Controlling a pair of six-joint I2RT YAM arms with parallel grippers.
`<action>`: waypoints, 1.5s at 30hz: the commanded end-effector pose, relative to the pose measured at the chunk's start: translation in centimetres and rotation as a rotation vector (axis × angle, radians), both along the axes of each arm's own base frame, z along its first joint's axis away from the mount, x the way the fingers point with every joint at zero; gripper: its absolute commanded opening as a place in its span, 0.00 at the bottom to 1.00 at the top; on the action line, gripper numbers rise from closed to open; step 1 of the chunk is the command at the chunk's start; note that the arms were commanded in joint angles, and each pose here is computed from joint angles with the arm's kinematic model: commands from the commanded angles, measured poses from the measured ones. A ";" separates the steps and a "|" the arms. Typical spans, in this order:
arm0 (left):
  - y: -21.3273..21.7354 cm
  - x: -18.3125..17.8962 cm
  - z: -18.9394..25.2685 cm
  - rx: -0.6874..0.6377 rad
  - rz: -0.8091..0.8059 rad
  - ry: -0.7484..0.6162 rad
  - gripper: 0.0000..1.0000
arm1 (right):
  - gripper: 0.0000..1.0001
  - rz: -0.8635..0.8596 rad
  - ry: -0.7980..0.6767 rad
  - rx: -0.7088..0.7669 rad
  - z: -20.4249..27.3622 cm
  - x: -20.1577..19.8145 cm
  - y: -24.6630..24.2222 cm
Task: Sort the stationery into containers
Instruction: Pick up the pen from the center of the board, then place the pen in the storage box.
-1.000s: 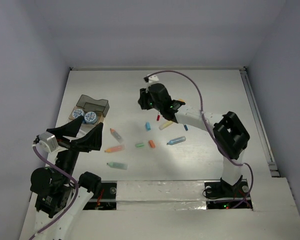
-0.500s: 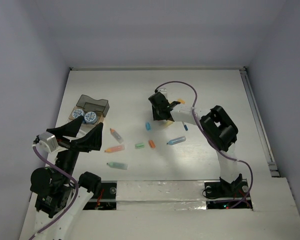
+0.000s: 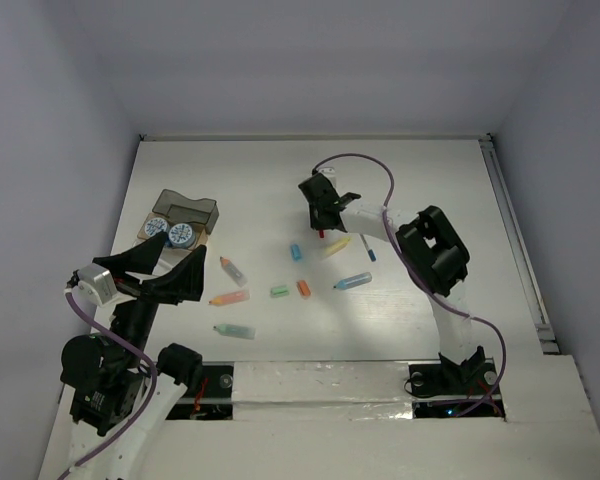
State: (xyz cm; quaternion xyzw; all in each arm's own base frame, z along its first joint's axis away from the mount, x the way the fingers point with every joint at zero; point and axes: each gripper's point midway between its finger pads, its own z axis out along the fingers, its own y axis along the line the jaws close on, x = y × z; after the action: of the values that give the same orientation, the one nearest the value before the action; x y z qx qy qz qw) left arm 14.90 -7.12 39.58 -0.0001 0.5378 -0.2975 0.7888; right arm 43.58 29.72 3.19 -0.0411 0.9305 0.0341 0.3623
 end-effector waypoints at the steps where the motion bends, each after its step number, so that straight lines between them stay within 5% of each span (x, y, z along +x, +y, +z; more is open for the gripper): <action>1: -0.2 0.0 0.8 -0.004 -0.010 -0.034 0.99 | 0.06 0.037 -0.051 0.039 1.4 1.1 1.4; 5: -0.8 -0.1 0.7 0.009 -0.036 -0.035 0.99 | 0.05 0.123 -0.208 0.096 7.4 2.2 3.2; 9: -0.7 -0.1 0.8 0.008 -0.037 -0.036 0.99 | 0.05 0.359 -0.359 0.285 14.5 -1.4 10.7; 19: -0.9 0.0 0.7 0.009 -0.043 -0.030 0.99 | 0.05 0.966 -0.299 0.623 18.5 -12.8 29.0; 27: -1.1 -0.3 0.8 0.014 -0.057 -0.040 0.99 | 0.05 1.117 -0.285 0.723 19.4 -15.9 34.6; 40: -0.9 -0.6 0.9 0.010 -0.052 -0.049 0.99 | 0.04 1.129 -0.319 0.741 15.3 -16.6 38.9; 45: -0.9 -0.6 0.9 0.012 -0.053 -0.049 0.99 | 0.14 1.103 -0.312 0.737 14.2 -16.3 38.9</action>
State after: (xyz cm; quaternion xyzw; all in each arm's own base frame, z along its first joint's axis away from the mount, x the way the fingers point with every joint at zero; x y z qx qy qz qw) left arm 14.79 -7.81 39.48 0.0162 0.5402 -0.3065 0.7836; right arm 27.37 67.72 14.40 -0.3953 0.6682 0.5040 0.3784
